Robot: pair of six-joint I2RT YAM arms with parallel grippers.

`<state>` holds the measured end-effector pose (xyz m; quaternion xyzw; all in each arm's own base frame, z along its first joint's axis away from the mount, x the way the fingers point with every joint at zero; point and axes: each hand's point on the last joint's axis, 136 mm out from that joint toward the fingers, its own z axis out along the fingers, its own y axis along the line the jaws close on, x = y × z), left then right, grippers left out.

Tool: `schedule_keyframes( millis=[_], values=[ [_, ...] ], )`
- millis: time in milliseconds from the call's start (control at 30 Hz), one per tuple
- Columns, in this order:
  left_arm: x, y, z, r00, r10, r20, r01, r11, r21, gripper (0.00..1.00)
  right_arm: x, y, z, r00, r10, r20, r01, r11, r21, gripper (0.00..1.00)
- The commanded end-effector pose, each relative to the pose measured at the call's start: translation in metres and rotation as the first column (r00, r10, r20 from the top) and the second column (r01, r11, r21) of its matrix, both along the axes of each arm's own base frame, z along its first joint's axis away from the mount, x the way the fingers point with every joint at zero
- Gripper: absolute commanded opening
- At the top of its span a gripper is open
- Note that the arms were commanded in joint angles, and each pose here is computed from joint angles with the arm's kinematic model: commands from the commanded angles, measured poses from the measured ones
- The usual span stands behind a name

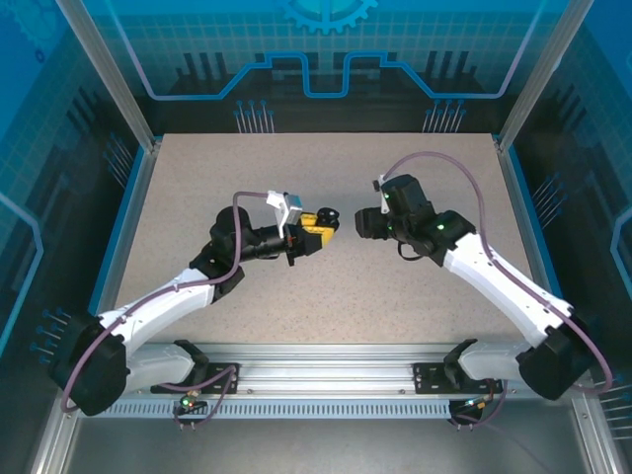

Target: Insert the wireless bluetooth earbuds into the charging case

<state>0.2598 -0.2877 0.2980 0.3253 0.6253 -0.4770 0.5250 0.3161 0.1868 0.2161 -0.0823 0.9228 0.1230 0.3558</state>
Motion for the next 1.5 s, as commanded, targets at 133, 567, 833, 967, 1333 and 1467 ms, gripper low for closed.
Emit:
schedule_keyframes(
  millis=[133, 567, 833, 967, 1333, 1467],
  values=[
    [0.006, 0.019, 0.007, 0.996, 0.078, -0.042, -0.079, 0.997, -0.024, 0.07, 0.01, 0.039, -0.061, 0.979, 0.1, -0.177, -0.088, 0.993, 0.074, 0.59],
    [0.013, 0.05, 0.006, 0.984, 0.157, -0.083, -0.162, 0.985, -0.06, 0.08, 0.026, 0.127, -0.141, 0.907, 0.265, -0.326, -0.246, 0.964, 0.099, 0.57],
    [0.012, 0.051, 0.006, 0.983, 0.162, -0.085, -0.167, 0.984, -0.057, 0.08, 0.034, 0.152, -0.166, 0.889, 0.269, -0.37, -0.276, 0.96, 0.034, 0.58],
    [0.012, 0.051, 0.005, 0.983, 0.162, -0.087, -0.167, 0.984, -0.056, 0.08, 0.034, 0.155, -0.178, 0.879, 0.259, -0.399, -0.291, 0.957, -0.02, 0.58],
    [0.013, 0.051, 0.006, 0.982, 0.165, -0.087, -0.17, 0.984, -0.054, 0.08, 0.037, 0.149, -0.197, 0.883, 0.207, -0.422, -0.289, 0.947, -0.141, 0.57],
    [0.014, 0.051, 0.007, 0.983, 0.165, -0.085, -0.17, 0.984, -0.055, 0.08, 0.04, 0.143, -0.201, 0.89, 0.174, -0.421, -0.277, 0.94, -0.198, 0.57]
  ],
)
